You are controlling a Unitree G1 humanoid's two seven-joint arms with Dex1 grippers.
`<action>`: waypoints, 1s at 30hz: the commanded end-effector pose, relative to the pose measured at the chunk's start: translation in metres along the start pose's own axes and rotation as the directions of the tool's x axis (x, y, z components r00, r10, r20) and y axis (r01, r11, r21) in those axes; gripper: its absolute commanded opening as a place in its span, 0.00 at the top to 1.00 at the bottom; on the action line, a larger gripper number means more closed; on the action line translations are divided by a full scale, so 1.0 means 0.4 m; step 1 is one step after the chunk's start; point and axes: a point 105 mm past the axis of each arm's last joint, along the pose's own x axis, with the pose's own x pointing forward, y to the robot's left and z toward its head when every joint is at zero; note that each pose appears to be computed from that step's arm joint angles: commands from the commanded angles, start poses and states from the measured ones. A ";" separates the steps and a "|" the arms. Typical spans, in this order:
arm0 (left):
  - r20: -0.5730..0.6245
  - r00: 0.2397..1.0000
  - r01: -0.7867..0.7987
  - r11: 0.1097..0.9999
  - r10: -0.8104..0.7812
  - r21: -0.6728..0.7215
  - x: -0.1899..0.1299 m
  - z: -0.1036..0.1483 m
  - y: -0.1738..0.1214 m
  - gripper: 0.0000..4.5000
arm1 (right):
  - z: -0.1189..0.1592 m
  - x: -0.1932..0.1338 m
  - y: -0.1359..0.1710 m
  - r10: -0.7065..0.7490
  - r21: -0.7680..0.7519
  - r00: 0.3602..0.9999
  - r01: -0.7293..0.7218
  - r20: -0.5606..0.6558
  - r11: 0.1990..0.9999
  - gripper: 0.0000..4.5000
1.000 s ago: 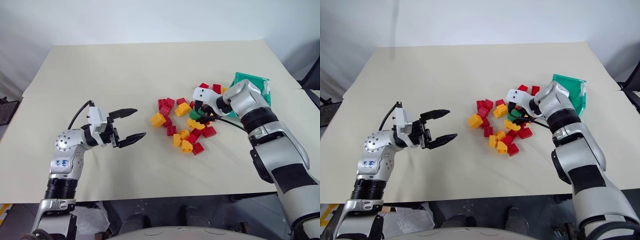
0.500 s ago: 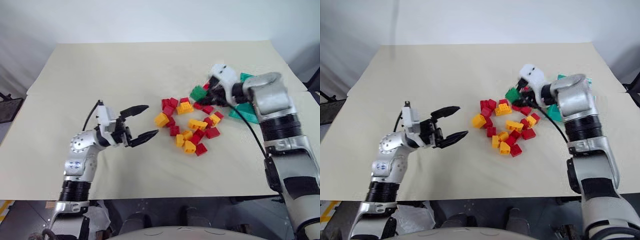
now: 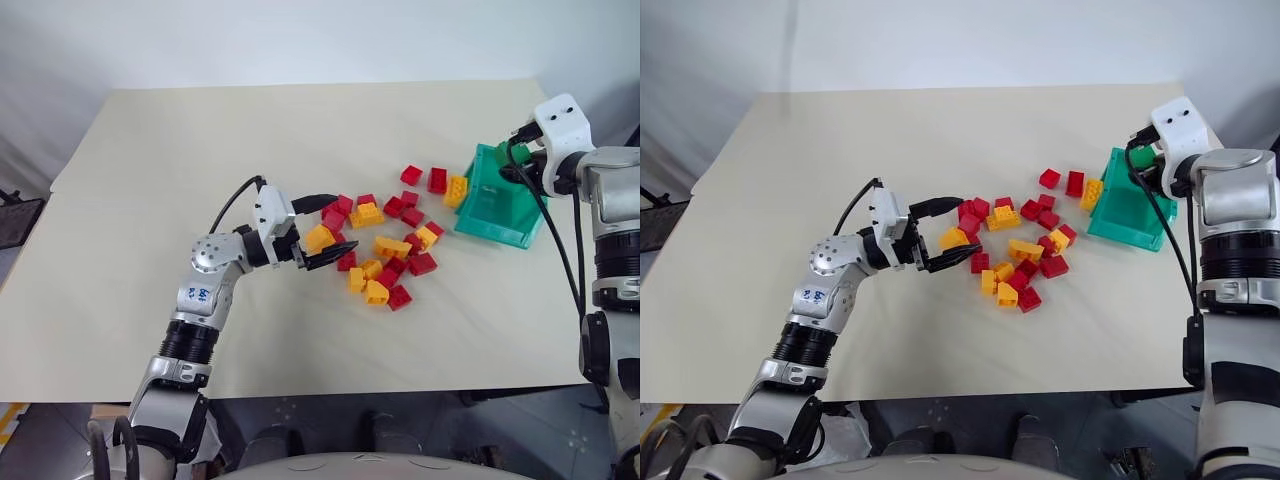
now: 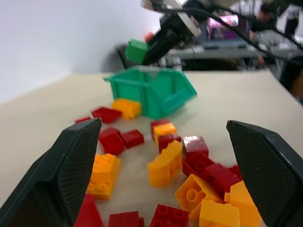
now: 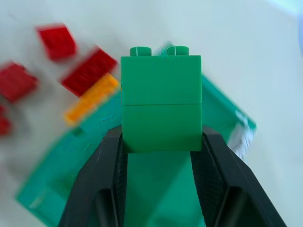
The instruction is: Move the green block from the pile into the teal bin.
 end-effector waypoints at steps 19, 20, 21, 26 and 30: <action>-0.012 0.998 -0.057 0.997 0.057 0.045 0.042 0.011 0.055 0.00 | 0.020 -0.022 0.001 0.145 -0.083 0.986 -0.138 0.086 0.987 0.01; -0.009 0.997 -0.076 0.996 0.076 0.045 0.033 0.014 0.059 0.00 | 0.033 -0.043 0.024 0.212 -0.097 0.969 -0.201 0.123 0.975 0.01; -0.001 0.996 -0.089 0.995 0.089 0.046 0.023 0.020 0.063 0.00 | 0.037 -0.066 0.053 0.291 -0.114 0.946 -0.277 0.141 0.954 0.01; 0.028 1.000 -0.015 1.000 0.014 0.024 -0.062 0.028 0.045 0.00 | 0.008 -0.188 0.216 0.625 -0.295 0.754 -0.562 0.202 0.773 0.01; -0.034 0.999 0.003 1.000 -0.003 0.021 -0.141 0.013 0.027 0.00 | -0.061 -0.242 0.307 0.760 -0.371 0.626 -0.673 0.174 0.640 0.01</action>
